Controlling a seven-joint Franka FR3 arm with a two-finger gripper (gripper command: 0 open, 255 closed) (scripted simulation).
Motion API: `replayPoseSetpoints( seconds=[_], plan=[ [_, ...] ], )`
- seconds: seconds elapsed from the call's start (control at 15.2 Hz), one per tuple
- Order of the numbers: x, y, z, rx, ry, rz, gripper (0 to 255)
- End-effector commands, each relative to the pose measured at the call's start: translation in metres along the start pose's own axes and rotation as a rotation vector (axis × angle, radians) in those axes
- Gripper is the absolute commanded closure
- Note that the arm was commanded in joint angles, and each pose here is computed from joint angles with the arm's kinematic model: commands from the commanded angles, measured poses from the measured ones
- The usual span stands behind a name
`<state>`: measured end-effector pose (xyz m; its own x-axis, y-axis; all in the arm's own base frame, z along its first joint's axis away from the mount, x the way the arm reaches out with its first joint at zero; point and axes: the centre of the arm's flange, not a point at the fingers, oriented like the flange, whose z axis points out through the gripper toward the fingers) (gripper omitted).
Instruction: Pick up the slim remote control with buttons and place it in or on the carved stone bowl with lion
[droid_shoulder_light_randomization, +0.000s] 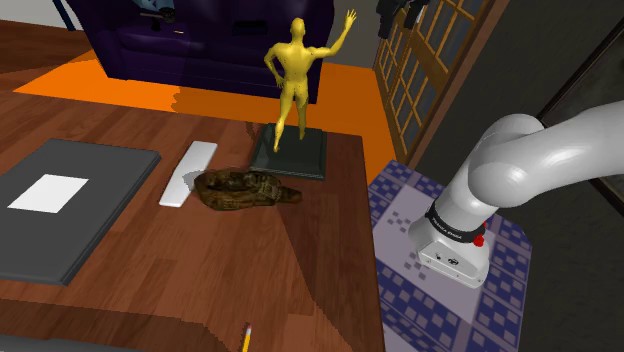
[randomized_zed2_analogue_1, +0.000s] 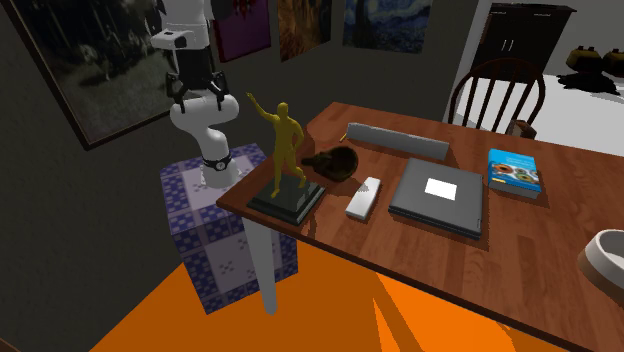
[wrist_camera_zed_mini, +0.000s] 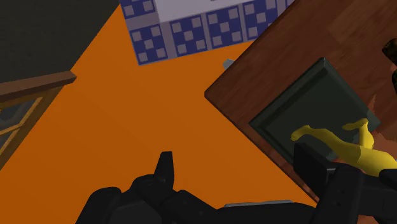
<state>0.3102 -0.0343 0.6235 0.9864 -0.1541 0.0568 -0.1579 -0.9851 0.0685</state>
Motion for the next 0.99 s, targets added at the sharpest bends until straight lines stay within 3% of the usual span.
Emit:
replayPoseSetpoints(
  seconds=[0.0,0.92],
  plan=[
    [0.0,0.0,0.0,0.0,0.0,0.0,0],
    [0.014,-0.164,0.079,0.015,-0.023,0.269,0]
  ],
)
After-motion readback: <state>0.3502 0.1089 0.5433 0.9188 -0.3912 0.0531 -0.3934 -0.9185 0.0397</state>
